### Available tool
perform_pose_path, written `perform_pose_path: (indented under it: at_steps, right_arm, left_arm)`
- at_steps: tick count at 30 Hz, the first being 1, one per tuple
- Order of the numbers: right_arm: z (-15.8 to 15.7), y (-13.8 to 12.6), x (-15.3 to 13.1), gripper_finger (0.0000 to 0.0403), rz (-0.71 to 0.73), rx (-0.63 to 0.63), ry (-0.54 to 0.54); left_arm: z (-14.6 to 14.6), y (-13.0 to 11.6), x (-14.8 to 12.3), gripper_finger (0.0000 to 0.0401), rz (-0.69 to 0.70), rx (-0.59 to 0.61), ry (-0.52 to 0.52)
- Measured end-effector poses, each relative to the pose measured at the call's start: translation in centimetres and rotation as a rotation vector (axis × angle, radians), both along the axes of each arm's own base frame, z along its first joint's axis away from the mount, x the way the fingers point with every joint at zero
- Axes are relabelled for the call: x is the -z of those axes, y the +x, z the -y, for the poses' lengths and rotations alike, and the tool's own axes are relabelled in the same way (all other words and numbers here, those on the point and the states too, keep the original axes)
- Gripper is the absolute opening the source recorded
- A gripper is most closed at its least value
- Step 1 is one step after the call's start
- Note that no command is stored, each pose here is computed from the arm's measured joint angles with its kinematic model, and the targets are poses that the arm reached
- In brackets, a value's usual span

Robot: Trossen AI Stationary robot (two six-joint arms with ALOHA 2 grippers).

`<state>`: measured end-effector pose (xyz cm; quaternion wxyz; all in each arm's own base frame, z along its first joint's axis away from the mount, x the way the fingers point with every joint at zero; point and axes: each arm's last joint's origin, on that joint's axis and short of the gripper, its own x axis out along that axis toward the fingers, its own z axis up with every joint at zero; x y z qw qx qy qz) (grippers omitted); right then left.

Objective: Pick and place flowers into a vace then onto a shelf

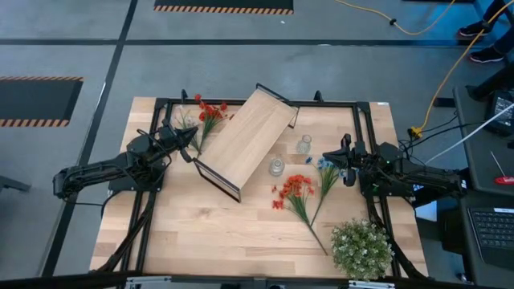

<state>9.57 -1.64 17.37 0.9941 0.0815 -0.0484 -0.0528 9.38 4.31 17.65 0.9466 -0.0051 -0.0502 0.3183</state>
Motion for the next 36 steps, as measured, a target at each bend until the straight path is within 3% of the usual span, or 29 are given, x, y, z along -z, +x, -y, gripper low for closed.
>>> perform_pose_path:
  at_steps: [36]
  right_arm:
    - [0.0, 0.01, 0.07, 0.0007, -0.011, 0.003, -0.036]
  left_arm:
    - [-0.05, -0.04, -0.06, 0.0006, -0.025, -0.027, 0.042]
